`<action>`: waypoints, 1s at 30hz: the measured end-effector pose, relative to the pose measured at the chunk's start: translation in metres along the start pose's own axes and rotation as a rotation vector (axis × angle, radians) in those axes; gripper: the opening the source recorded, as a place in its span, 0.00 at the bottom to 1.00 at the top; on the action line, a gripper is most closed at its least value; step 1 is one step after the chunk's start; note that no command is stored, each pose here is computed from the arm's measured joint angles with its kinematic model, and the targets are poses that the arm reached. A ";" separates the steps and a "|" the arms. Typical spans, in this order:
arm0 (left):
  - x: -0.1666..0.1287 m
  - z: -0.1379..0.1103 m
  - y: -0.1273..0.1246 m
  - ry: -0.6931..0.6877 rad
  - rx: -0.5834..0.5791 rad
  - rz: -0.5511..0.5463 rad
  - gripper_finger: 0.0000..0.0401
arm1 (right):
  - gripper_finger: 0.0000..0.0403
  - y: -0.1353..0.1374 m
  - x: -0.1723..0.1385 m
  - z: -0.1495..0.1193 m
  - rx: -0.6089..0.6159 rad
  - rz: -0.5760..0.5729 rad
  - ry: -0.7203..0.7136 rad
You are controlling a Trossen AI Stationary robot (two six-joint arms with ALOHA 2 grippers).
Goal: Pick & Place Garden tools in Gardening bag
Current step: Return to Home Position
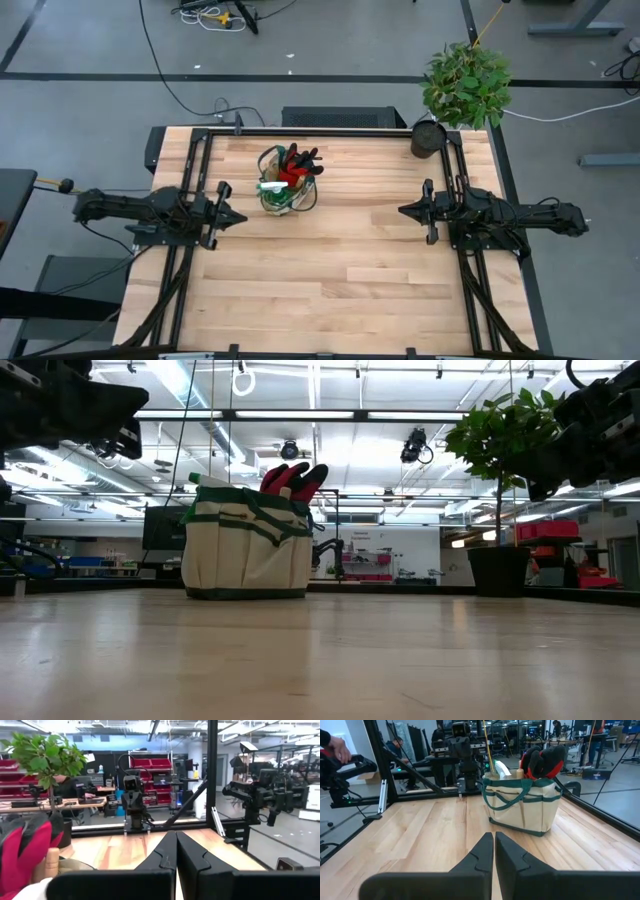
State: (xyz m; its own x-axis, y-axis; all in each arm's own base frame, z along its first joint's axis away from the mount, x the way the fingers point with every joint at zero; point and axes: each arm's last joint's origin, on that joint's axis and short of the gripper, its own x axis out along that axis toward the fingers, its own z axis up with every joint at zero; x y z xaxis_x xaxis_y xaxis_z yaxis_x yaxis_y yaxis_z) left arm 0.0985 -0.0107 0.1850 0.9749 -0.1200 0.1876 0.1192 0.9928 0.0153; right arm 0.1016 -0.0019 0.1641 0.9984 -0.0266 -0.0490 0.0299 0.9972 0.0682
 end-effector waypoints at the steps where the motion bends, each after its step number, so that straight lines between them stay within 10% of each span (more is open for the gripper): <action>1: -0.001 0.000 0.000 -0.001 -0.010 0.000 0.01 | 0.05 0.000 0.000 0.000 0.000 0.000 0.000; 30: -0.005 -0.016 0.002 0.163 0.042 0.066 0.03 | 0.05 0.000 0.000 0.000 0.000 0.000 -0.001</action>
State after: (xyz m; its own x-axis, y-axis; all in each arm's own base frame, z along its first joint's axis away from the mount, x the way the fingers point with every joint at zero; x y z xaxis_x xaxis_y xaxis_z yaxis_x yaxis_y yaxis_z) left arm 0.0969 -0.0082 0.1685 0.9983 -0.0511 0.0283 0.0496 0.9975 0.0497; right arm 0.1016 -0.0019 0.1642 0.9985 -0.0263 -0.0482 0.0296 0.9972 0.0684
